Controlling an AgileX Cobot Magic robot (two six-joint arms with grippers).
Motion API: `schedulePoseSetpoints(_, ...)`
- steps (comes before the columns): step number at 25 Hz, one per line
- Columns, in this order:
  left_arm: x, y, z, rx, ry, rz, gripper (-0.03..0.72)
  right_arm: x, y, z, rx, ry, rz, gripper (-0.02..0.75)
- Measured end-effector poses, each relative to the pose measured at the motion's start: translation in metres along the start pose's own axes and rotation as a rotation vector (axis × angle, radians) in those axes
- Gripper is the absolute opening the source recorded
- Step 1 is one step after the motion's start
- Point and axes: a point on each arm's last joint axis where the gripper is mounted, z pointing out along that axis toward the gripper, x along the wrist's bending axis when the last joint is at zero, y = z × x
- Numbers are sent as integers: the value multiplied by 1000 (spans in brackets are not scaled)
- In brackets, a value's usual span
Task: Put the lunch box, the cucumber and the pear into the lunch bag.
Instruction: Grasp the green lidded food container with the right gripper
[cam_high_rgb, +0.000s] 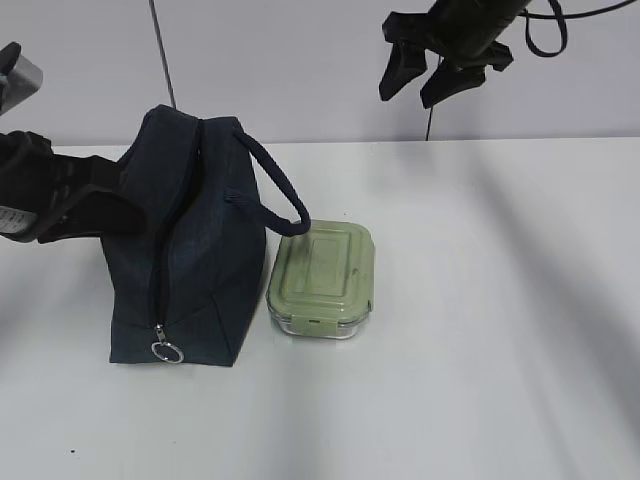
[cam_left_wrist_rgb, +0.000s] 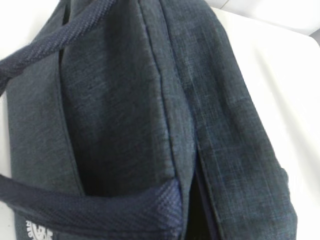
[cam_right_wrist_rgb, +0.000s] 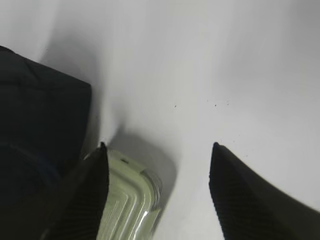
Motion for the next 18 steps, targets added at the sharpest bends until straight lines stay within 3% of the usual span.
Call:
schedulePoseSetpoints(10,0,0,0,2,-2,1,-19,-15,-48,17,159,163,26,492)
schedulePoseSetpoints(18,0,0,0,3,-3,1,-19,-12,-96,48,241,381,60,491)
